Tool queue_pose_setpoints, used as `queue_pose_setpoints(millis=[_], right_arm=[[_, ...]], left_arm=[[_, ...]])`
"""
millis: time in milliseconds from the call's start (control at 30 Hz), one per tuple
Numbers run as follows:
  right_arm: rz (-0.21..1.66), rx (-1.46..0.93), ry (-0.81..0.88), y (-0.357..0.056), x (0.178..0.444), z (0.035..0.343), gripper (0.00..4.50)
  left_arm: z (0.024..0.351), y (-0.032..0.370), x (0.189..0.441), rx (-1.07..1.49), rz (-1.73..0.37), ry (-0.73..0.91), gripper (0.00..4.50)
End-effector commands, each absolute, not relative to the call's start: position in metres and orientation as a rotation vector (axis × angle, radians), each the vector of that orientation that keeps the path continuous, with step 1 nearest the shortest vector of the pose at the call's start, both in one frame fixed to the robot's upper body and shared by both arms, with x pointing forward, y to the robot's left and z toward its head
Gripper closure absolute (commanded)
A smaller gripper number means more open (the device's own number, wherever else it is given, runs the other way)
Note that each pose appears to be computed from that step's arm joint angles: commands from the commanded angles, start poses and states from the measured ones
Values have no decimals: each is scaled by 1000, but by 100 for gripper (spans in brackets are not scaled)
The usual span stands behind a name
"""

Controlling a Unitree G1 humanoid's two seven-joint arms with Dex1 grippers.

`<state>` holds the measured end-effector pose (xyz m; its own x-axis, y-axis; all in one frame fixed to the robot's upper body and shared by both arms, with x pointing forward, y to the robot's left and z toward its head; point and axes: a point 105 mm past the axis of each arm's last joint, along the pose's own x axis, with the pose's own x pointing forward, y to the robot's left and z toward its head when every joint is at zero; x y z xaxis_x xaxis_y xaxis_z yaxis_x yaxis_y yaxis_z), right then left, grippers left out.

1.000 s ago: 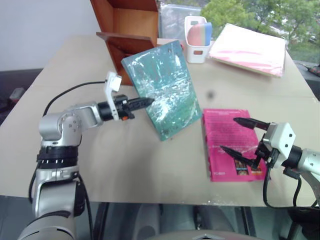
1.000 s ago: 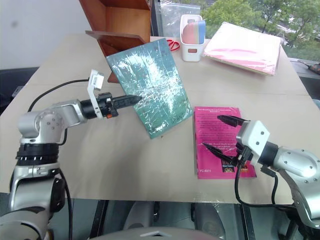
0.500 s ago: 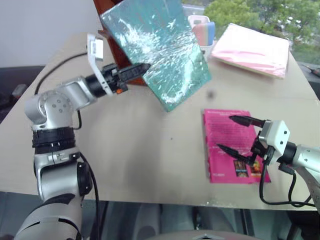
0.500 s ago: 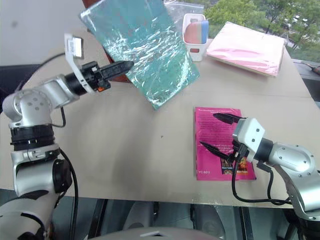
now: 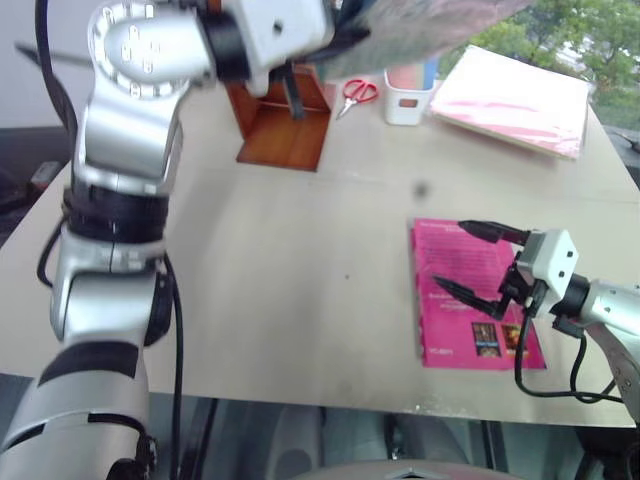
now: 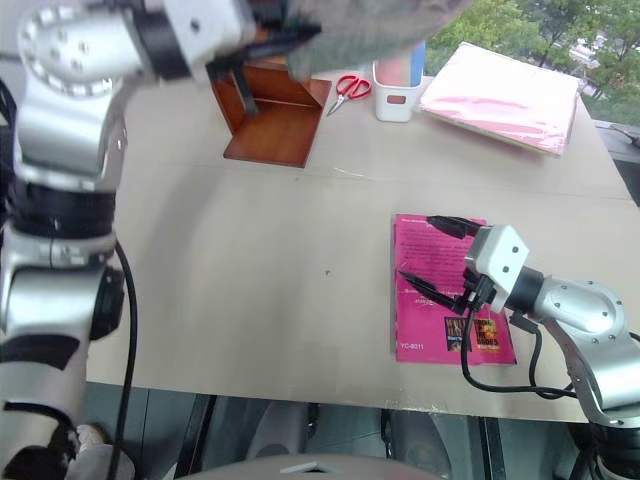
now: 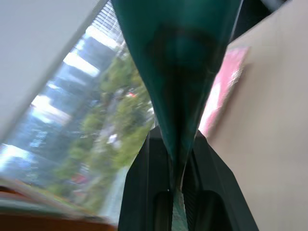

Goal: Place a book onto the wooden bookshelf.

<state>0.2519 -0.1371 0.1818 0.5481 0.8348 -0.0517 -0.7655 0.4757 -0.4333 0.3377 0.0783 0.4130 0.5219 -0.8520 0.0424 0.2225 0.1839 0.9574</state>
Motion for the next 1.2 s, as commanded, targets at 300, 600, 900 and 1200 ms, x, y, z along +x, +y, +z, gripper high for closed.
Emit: queue_pose_setpoints(millis=[300, 600, 900, 1200], right_arm=[[961, -438, -296, -130, 258, 205, 0], [866, -451, -416, -126, 271, 232, 0], [757, -447, -491, -126, 275, 264, 0], [732, -421, -578, -123, 272, 285, 0]], left_arm=[[424, 177, 414, 1691, -356, -116, 440], [378, 217, 449, 1746, -225, 190, 440], [379, 197, 455, 1720, -233, 175, 440], [392, 198, 450, 1649, -233, 87, 108]])
